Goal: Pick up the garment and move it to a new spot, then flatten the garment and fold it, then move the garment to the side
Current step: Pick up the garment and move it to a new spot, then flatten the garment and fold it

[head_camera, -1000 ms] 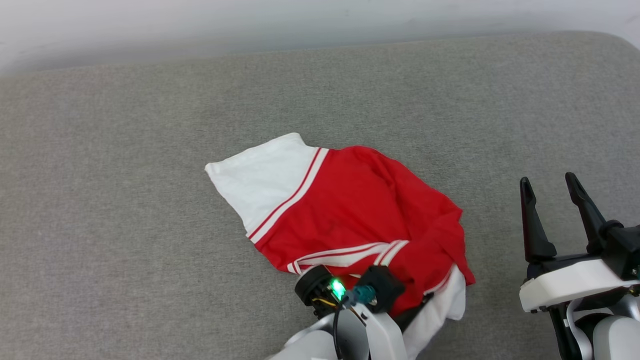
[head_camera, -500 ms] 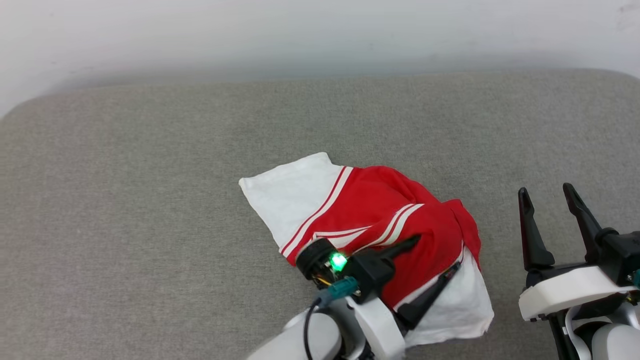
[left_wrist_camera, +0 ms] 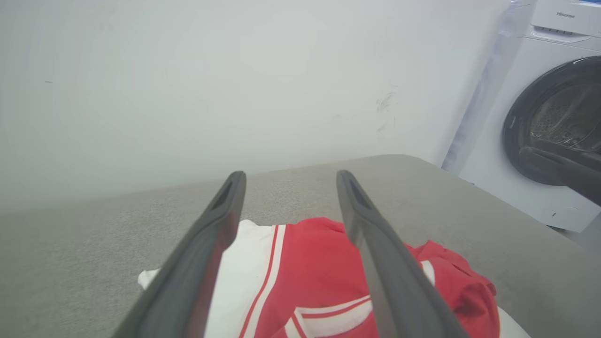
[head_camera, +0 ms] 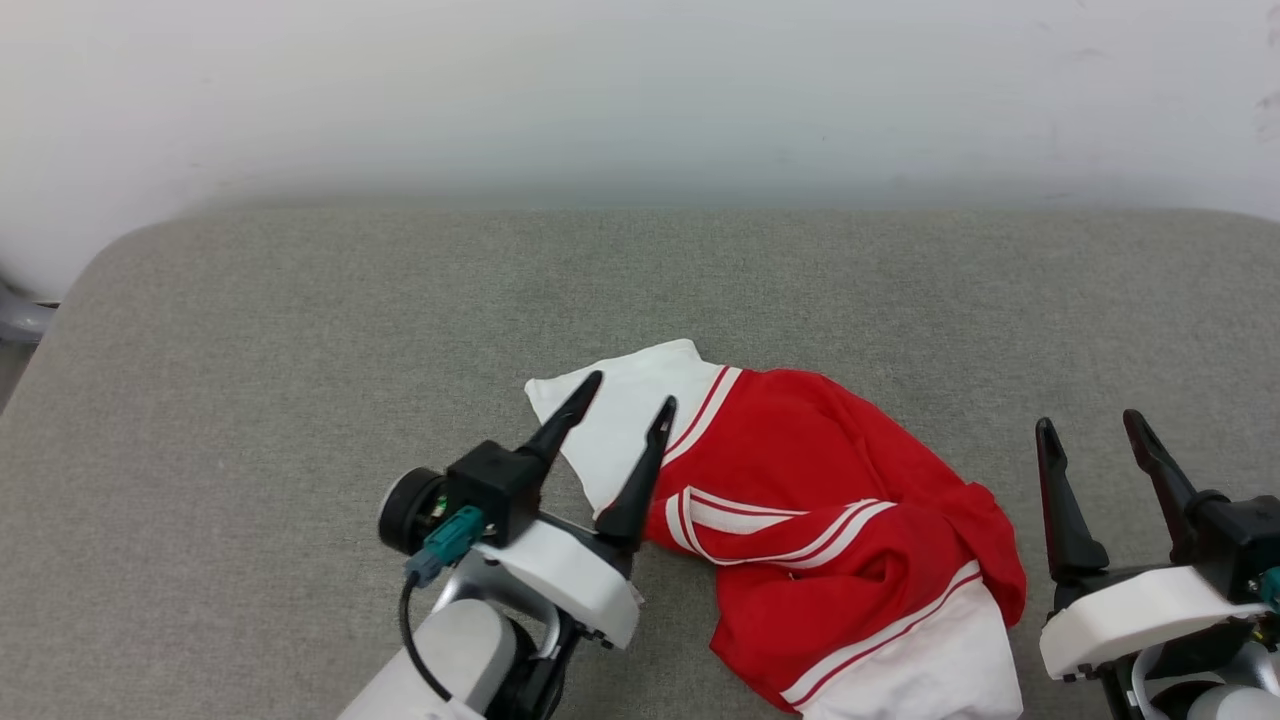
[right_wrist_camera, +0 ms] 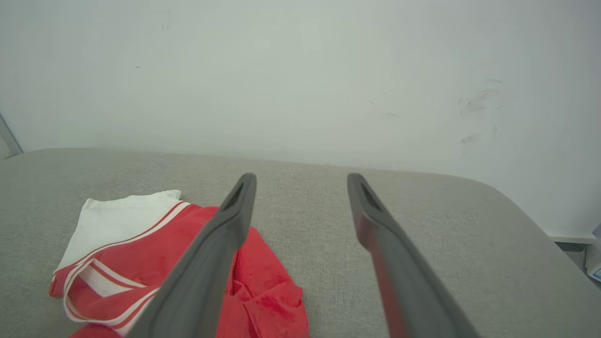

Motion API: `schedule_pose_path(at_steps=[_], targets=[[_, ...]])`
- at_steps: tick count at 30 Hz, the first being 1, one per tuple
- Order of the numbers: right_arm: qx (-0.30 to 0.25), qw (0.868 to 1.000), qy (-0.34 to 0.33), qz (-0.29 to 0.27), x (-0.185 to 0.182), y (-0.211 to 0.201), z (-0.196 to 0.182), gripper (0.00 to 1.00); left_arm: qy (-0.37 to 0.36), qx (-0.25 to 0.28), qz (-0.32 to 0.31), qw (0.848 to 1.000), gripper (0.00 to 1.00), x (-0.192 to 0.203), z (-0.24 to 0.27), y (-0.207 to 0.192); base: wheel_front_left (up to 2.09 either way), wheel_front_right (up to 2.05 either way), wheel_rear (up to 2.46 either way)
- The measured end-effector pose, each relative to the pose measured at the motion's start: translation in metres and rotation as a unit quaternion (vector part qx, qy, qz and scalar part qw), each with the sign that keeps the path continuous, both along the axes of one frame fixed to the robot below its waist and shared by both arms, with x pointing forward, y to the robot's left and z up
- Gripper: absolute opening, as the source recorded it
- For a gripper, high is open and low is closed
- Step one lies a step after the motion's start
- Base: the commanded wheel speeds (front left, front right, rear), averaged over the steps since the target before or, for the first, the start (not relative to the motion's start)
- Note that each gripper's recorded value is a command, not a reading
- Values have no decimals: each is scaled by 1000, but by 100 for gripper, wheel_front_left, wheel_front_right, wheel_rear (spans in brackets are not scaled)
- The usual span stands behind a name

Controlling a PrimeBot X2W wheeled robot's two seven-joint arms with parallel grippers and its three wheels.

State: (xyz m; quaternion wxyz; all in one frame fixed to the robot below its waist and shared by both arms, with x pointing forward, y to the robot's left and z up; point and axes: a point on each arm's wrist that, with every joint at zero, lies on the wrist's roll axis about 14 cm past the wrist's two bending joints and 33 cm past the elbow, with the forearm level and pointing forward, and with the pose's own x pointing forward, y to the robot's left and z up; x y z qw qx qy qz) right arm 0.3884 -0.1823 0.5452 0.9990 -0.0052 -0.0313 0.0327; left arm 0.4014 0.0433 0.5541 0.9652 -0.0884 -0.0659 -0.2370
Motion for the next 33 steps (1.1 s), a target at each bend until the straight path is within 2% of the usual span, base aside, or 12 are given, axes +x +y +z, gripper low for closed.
schedule_pose_path(at_steps=[6, 14, 21, 33], targets=[[2, 1000, 5, 8, -7, 5, -2, 100, -2, 8, 97, 995, 100, -2, -3, 59, 0, 0, 0], [6, 1000, 12, 6, -19, 4, -4, 100, 7, 18, 180, 984, 100, -18, -13, 113, 0, 0, 0], [11, 1000, 13, 0, -26, -1, -5, 100, 18, 34, 200, 979, 100, -29, -25, 131, 0, 0, 0], [15, 1000, 12, -4, -28, -3, -5, 100, 26, 45, 188, 981, 100, -29, -34, 127, 0, 0, 0]])
